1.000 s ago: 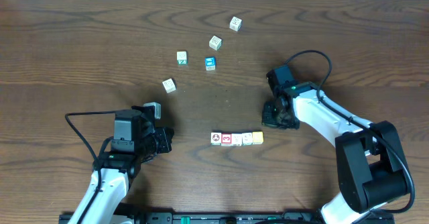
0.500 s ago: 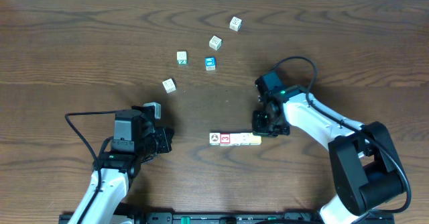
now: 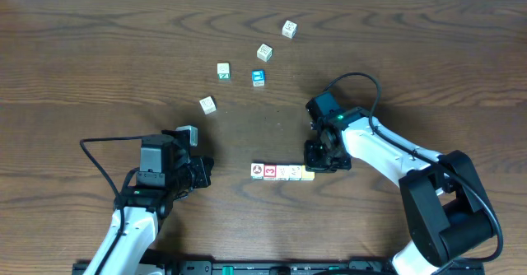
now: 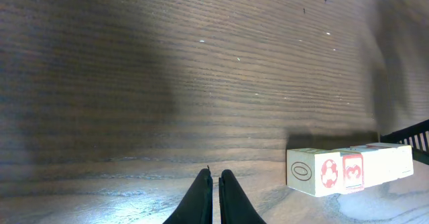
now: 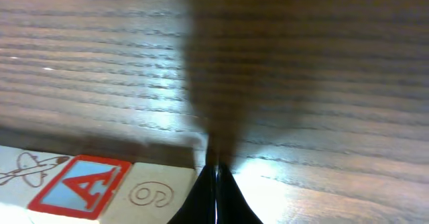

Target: Lift 5 blocks

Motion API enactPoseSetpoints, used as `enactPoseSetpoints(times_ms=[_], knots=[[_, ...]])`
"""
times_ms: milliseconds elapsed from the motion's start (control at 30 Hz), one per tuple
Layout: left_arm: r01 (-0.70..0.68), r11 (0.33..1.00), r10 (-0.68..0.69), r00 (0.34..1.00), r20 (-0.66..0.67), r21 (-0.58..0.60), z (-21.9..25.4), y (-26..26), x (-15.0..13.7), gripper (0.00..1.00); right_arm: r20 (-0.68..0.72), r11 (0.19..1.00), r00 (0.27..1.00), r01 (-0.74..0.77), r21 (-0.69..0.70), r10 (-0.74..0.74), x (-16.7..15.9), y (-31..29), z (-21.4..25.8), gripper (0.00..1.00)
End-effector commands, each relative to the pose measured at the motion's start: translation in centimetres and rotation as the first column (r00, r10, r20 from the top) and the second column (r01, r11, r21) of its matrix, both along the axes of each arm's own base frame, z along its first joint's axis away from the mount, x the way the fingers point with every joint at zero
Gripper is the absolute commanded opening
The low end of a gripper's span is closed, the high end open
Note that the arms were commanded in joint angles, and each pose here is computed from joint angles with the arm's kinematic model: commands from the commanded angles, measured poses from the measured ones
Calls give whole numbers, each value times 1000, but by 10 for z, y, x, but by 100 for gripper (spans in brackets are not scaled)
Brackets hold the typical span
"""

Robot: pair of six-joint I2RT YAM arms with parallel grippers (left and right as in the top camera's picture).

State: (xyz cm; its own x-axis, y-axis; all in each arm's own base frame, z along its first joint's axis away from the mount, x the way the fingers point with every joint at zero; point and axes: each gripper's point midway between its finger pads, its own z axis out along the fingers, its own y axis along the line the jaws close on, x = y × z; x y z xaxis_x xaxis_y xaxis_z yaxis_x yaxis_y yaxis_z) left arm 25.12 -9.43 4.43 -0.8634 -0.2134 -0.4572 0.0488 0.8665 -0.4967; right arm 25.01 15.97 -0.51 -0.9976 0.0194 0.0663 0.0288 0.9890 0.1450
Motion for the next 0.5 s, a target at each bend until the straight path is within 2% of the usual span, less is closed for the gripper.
enactPoseSetpoints(times_ms=[0,167,267,367,467], knots=[[-7,1000,7,1000,1,9,0,1,1,7,-12,995,999,43,-95,-45,-2,-22,-9,1],[-7,1000,7,1000,4,9,0,1,2,7,-4,990,997,79,-119,-80,3,-36,-8,1],[-7,1000,7,999,48,4,7,0,9,7,43,992,996,77,-101,-73,12,-40,3,1],[-7,1000,8,990,143,-7,28,-1,25,7,166,990,982,110,-92,-93,30,-47,31,1],[-24,1000,24,969,247,-2,62,1,42,7,345,990,933,129,-58,-102,49,-56,78,1]])
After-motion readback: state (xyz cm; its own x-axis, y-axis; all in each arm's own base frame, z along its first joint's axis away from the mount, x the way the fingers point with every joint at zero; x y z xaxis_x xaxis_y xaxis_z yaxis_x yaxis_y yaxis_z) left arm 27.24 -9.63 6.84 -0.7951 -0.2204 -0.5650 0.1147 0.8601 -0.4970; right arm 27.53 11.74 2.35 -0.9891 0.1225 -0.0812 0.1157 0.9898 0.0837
